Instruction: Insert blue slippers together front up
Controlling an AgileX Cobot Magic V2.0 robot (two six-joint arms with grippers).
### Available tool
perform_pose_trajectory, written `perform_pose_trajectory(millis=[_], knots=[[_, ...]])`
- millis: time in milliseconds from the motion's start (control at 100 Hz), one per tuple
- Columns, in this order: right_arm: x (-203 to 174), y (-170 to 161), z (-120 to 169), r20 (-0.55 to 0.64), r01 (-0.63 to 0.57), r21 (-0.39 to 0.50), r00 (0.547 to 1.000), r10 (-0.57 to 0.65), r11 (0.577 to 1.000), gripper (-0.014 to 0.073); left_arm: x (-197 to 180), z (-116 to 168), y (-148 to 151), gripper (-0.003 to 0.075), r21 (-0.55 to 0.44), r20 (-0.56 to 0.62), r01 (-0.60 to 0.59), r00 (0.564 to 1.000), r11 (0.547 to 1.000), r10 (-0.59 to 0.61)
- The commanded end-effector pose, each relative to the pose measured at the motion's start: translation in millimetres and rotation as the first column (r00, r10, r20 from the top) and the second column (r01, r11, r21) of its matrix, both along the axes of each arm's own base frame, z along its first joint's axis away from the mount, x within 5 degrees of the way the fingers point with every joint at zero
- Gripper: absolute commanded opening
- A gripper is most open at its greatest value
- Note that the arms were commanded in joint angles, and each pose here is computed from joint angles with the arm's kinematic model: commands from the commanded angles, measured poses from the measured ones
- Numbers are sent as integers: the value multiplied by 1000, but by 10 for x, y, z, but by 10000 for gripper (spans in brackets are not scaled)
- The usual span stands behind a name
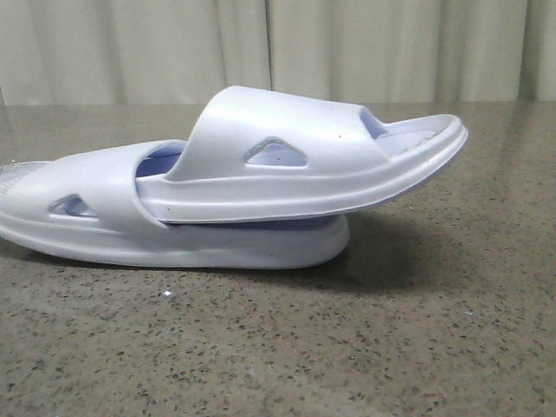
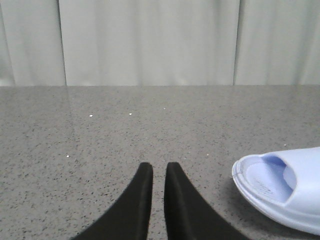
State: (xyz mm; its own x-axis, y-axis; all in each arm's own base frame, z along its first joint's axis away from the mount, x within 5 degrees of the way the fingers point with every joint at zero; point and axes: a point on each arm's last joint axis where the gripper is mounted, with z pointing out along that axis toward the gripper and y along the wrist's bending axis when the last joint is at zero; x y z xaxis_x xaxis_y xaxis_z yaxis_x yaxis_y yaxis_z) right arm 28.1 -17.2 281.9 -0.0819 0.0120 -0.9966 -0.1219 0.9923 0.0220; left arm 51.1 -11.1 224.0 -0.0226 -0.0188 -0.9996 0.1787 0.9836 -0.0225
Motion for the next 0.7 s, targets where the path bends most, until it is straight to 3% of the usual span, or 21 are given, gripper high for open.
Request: perform_pose_trajectory(millis=[0,180,690], knots=[[-49,-4,144,109,-17,-9,994,18,1000,-107,-6,89,28,16,-11,75,-32,997,999,33],[-49,-4,144,109,-17,-9,994,18,1000,-107,2,-30,52,16,-7,140,-70,988,998,70],[-49,-4,144,109,-17,-9,994,18,1000,-107,25,-145,56,16,-25,105,-77,991,997,79]])
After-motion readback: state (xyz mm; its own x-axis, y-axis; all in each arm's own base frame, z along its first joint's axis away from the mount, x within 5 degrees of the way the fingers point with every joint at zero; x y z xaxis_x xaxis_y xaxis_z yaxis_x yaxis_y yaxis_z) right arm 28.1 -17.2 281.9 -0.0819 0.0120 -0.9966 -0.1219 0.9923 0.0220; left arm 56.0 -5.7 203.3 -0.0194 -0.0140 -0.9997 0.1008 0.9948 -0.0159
